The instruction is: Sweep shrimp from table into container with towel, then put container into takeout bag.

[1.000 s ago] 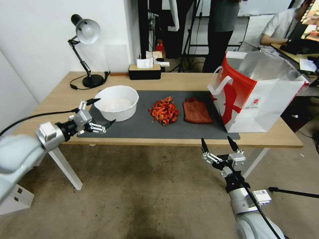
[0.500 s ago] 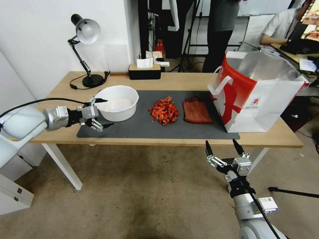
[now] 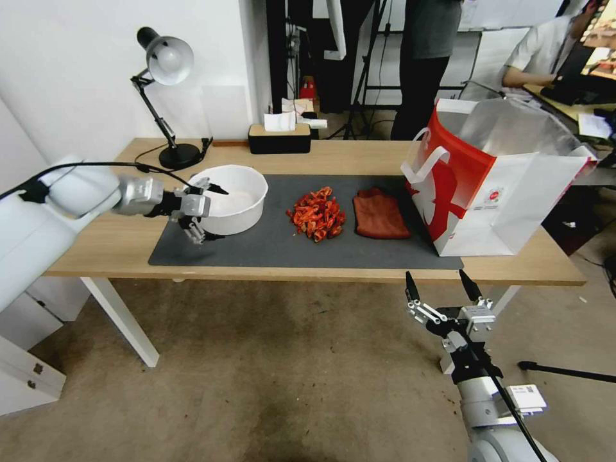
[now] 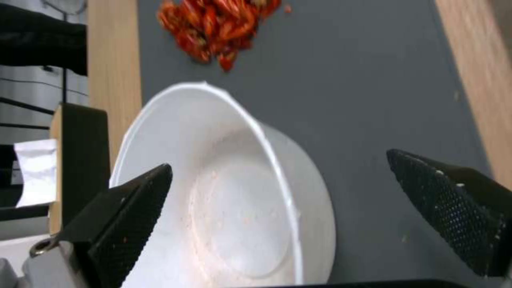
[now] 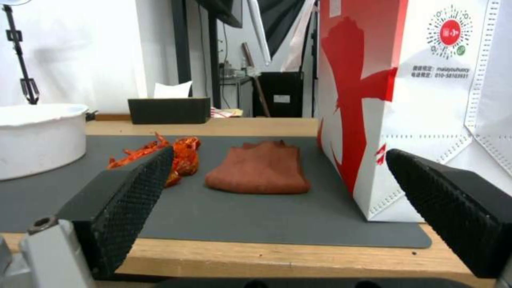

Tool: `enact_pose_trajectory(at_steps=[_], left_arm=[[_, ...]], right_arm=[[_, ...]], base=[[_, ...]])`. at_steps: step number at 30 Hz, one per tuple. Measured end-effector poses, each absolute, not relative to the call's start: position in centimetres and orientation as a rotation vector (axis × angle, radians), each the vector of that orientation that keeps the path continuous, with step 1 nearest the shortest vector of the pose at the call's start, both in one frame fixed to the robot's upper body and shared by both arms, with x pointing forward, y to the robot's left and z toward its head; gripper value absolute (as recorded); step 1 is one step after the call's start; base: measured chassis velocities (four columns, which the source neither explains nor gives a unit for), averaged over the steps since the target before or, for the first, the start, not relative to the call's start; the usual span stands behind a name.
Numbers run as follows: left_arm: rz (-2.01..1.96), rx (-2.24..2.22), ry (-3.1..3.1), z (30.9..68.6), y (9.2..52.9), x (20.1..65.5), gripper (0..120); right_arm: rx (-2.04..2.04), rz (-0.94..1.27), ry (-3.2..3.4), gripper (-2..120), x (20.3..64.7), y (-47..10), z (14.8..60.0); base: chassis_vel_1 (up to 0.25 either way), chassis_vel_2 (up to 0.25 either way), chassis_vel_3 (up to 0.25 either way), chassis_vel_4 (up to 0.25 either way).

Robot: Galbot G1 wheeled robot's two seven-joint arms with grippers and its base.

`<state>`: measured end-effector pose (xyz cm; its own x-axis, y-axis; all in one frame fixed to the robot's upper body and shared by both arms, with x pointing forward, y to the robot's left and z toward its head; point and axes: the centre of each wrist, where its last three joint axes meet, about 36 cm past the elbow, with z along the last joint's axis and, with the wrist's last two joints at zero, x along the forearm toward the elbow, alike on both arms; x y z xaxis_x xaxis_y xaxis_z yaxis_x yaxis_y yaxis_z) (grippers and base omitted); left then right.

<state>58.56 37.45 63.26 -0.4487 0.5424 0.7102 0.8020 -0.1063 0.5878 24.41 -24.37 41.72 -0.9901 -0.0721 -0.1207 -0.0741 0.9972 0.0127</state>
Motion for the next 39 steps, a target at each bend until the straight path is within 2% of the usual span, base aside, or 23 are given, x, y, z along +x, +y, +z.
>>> enact_pose_trajectory(at_steps=[13, 28, 30, 31, 34, 37, 38, 39], left_arm=[[-1.683, -1.449, -1.606, 65.5, 37.1, 63.5, 100], [-1.604, -1.458, -1.491, 63.4, 36.1, 66.5, 98], [-1.595, -1.459, -1.481, 62.9, 35.9, 66.9, 90], [-1.595, -1.459, -1.481, 62.9, 35.9, 66.9, 90], [-1.595, -1.466, -1.466, 62.7, 35.4, 67.4, 75], [-1.598, -1.47, -1.459, 62.7, 35.1, 67.6, 70], [-1.608, -1.476, -1.441, 62.8, 34.7, 67.9, 62], [-1.608, -1.476, -1.441, 62.8, 34.7, 67.9, 62]], right_arm=[[-0.092, 0.034, 3.028, 100, 24.5, -24.3, 40.9], [-0.084, 0.035, 3.035, 100, 24.9, -24.5, 39.9], [-0.083, 0.036, 3.038, 100, 25.0, -24.5, 39.7], [-0.083, 0.036, 3.038, 100, 25.0, -24.5, 39.7], [-0.08, 0.038, 3.041, 100, 25.0, -24.5, 39.5], [-0.08, 0.039, 3.041, 100, 25.0, -24.5, 39.4], [-0.081, 0.037, 3.042, 100, 24.9, -24.5, 39.4], [-0.081, 0.037, 3.042, 100, 24.9, -24.5, 39.4]], base=[[0.0, 0.0, 0.0, 0.0], [0.0, 0.0, 0.0, 0.0], [0.0, 0.0, 0.0, 0.0], [0.0, 0.0, 0.0, 0.0], [0.0, 0.0, 0.0, 0.0], [0.0, 0.0, 0.0, 0.0], [0.0, 0.0, 0.0, 0.0], [0.0, 0.0, 0.0, 0.0]])
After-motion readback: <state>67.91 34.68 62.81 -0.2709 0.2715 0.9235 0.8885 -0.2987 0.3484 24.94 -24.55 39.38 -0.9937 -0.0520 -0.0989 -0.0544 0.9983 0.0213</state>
